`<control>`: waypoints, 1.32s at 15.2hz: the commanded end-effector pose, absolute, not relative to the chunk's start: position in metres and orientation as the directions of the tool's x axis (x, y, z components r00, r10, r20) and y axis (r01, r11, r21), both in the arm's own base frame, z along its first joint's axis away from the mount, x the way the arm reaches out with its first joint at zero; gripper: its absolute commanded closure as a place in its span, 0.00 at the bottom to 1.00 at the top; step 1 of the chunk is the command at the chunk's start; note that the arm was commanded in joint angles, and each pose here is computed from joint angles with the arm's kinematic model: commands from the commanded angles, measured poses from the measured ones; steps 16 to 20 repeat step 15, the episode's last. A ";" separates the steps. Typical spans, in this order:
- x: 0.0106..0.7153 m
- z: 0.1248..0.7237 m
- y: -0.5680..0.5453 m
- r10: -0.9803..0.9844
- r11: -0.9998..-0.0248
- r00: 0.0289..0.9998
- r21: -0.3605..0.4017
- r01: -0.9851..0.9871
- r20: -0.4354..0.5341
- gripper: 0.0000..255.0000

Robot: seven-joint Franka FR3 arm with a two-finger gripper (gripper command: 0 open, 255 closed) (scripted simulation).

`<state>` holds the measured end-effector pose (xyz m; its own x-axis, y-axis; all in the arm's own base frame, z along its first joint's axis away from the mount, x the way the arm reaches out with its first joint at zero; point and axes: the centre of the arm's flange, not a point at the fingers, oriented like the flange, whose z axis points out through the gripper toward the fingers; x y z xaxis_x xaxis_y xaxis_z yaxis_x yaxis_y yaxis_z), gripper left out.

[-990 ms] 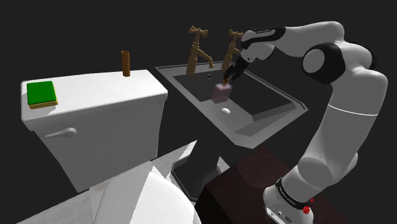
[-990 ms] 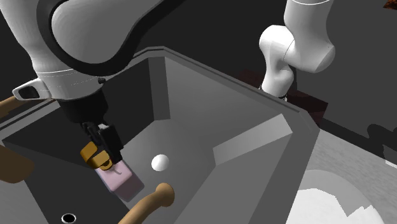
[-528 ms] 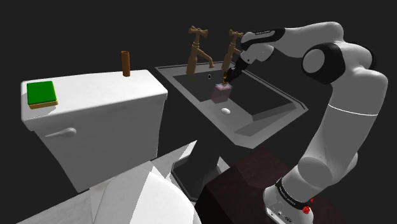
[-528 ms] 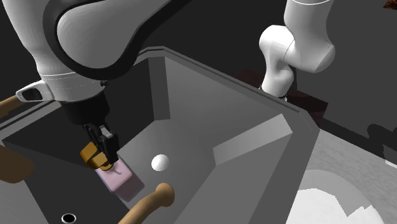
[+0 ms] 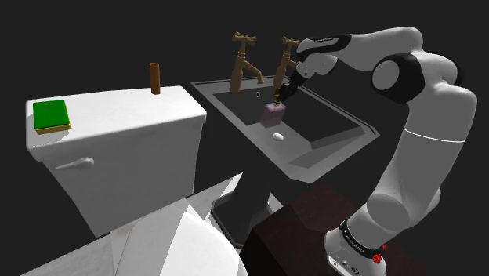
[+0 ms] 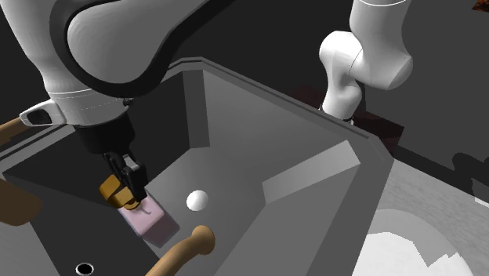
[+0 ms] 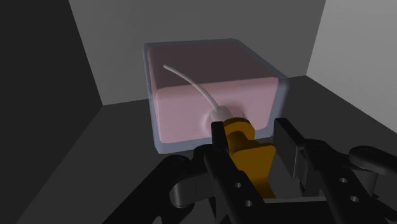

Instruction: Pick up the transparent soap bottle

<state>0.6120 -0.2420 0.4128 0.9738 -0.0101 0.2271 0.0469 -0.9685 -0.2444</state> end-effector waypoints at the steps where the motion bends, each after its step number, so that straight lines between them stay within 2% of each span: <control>1: 0.614 0.421 -0.242 -0.006 -0.969 0.974 -0.242 0.050 0.228 1.00; 13: 0.614 0.485 -0.242 -0.006 -0.969 0.974 -0.242 0.050 0.228 1.00; 20: 0.614 0.485 -0.242 -0.006 -0.969 0.974 -0.241 0.050 0.228 1.00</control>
